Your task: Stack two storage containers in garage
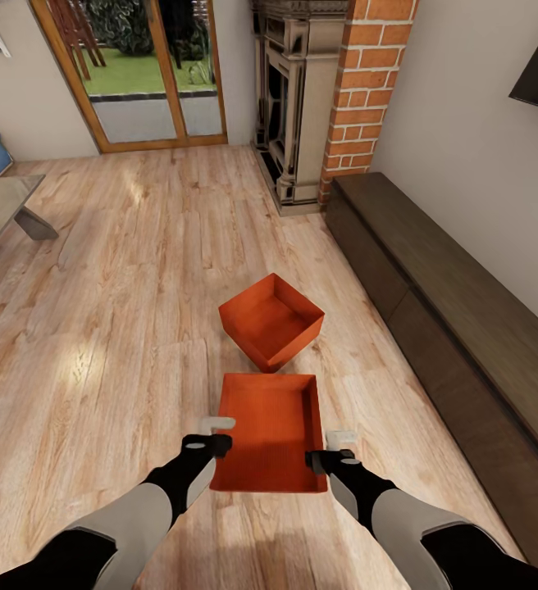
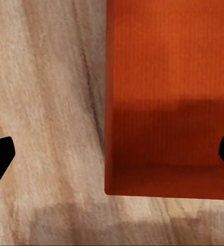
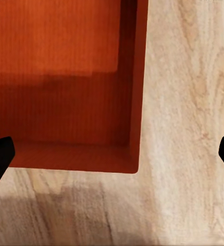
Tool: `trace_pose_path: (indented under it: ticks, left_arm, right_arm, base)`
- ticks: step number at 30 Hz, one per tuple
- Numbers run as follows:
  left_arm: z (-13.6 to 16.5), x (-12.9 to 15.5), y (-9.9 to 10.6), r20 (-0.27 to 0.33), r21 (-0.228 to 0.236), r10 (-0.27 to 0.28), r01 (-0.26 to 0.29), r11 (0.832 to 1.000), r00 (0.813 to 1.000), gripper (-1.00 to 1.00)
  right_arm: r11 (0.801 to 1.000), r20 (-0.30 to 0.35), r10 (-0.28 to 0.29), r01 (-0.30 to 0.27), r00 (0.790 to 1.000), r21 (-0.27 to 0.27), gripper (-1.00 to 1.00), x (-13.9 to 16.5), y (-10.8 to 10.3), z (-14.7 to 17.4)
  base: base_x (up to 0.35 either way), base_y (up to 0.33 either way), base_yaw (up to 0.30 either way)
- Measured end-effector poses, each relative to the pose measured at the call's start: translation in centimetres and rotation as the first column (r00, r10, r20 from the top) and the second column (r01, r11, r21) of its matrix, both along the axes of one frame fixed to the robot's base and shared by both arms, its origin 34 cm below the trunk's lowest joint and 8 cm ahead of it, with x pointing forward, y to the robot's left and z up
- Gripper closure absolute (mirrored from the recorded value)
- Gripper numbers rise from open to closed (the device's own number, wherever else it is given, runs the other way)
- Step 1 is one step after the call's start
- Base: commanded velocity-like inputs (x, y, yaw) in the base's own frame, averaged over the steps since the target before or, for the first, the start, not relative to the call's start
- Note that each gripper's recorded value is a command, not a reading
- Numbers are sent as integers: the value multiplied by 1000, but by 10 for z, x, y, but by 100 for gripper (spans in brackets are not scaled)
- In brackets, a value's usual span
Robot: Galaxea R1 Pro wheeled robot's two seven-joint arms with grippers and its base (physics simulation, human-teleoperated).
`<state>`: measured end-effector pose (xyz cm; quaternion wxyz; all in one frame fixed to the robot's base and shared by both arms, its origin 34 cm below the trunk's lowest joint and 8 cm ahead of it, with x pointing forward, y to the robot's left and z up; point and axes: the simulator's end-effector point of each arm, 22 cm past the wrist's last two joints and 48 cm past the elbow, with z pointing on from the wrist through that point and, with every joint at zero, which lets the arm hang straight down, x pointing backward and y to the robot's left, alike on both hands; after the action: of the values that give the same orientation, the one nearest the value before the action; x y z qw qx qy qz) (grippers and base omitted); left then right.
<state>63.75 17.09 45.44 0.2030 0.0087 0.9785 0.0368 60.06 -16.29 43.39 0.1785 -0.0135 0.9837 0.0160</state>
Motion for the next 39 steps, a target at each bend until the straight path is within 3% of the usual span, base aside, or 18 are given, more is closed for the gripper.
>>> trace_pose_path:
  ticks: [12, 25, 39]
  left_arm:
    - [-3, 3, -4, 20, -7, 4, -4, 1000, 1000, -100]
    - [-26, 3, 0, 20, -4, 9, -9, 1000, 1000, -100]
    - [-53, -4, 1, -6, 0, 4, -4, 1000, 1000, -100]
  right_arm:
    - [1000, 0, -4, 4, 1000, -7, -100, 0, -6, -6]
    - [1000, 19, -2, 1, 1000, 7, -100, 6, 4, -24]
    - [1000, 86, -11, 11, 996, 6, -100, 22, -1, -42]
  base:
    - [0, 0, 0]
    - [0, 0, 0]
    - [0, 0, 0]
